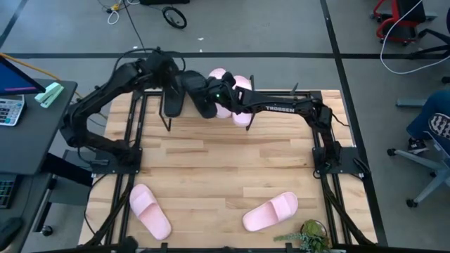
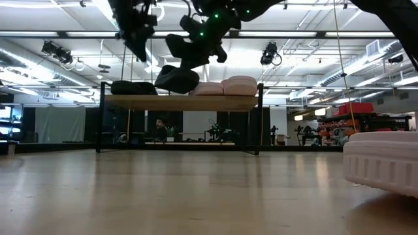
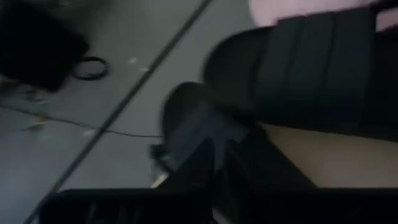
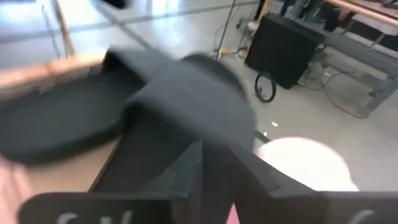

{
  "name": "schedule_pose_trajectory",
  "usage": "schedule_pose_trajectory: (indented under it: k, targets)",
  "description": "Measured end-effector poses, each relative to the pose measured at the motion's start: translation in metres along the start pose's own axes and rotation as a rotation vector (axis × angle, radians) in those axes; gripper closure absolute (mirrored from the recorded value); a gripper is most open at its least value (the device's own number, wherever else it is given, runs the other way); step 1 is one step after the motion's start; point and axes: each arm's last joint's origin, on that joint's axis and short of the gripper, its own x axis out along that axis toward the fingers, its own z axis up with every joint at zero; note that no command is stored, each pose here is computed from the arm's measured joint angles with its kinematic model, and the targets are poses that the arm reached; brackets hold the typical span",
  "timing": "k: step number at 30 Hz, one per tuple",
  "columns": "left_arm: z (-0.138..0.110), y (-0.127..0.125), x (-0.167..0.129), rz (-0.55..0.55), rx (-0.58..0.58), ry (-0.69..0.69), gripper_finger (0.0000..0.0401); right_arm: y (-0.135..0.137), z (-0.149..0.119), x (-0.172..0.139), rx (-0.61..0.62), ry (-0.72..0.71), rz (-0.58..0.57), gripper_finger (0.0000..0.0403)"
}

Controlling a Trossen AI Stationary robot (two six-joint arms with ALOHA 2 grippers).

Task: Pick and place slides into the shelf
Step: Put the black slipper on the shelf

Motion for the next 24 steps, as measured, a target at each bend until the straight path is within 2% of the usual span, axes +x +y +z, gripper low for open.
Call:
schedule_pose_trajectory:
  k: [3,7,10,13,15,19,24]
  targets:
    - [-0.010,0.003,0.023,0.001,-0.011,0.006,0.0392,0.007,-0.008,-0.005,-0.056,0.062,0.014,0.0356]
    - [-0.021,0.004,0.045,0.028,-0.048,-0.003,0.0389,0.015,-0.011,-0.010,-0.115,0.086,0.031,0.0396]
    - [-0.027,0.006,0.054,0.030,-0.056,0.002,0.0389,0.020,-0.012,-0.012,-0.113,0.087,0.058,0.0391]
    - [-0.027,0.004,0.059,-0.015,-0.051,-0.037,0.0396,0.021,-0.011,-0.012,-0.094,0.084,0.096,0.0395]
    - [-0.024,0.004,0.061,-0.047,-0.066,-0.085,0.0395,0.021,-0.012,-0.012,-0.088,0.090,0.135,0.0399]
    - [-0.013,0.004,0.067,-0.134,-0.134,-0.199,0.0394,0.021,-0.009,-0.010,0.002,0.086,0.210,0.0396]
    - [-0.008,0.000,0.082,-0.175,-0.181,-0.219,0.0395,0.024,-0.008,-0.012,-0.006,0.069,0.222,0.0399]
